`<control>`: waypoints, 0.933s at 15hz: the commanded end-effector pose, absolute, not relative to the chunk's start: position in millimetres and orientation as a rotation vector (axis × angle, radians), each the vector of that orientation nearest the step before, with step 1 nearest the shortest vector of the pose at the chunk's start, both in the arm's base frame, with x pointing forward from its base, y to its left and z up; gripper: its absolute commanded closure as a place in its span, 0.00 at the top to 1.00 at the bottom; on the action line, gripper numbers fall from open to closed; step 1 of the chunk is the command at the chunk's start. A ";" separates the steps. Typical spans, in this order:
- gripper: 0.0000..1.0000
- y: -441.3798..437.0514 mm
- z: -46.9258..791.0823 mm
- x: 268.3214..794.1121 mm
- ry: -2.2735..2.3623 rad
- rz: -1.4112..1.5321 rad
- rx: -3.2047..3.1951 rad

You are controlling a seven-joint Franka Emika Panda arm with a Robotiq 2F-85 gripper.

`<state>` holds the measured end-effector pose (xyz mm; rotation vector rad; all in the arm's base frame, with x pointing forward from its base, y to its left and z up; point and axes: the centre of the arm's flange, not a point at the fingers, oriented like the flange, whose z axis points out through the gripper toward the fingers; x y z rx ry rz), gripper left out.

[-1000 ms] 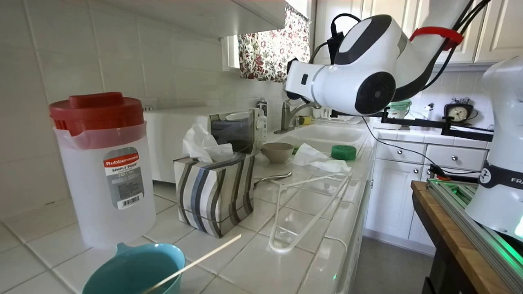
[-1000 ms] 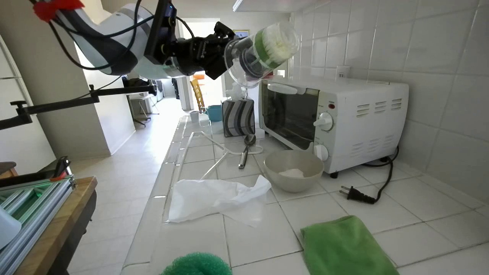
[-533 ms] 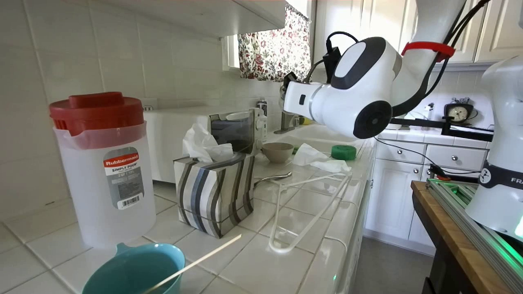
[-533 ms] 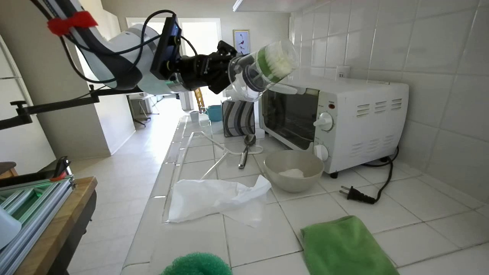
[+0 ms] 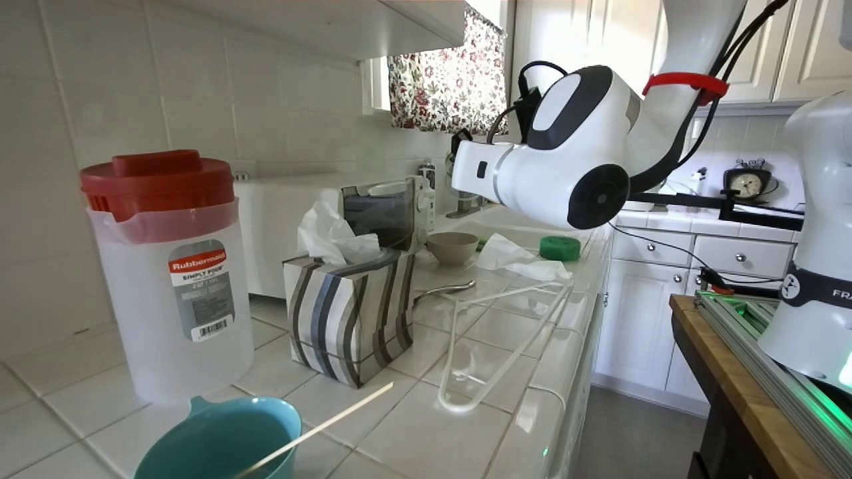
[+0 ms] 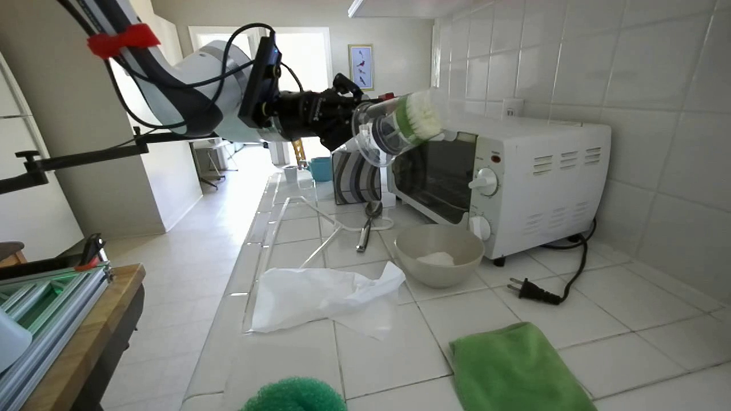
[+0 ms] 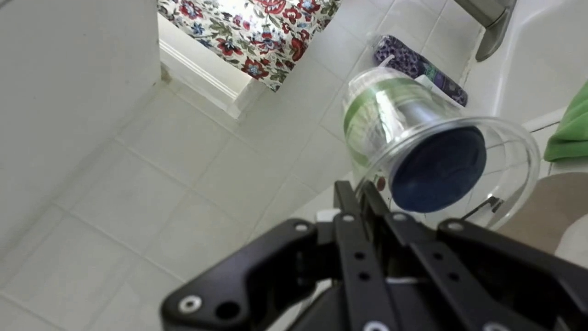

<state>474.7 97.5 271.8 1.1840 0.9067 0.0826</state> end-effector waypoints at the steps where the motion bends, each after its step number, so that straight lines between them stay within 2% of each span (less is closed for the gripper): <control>1: 0.02 103.4 267.3 476.7 0.900 0.110 1.155; 14: 0.02 116.7 251.3 476.2 0.893 0.151 0.881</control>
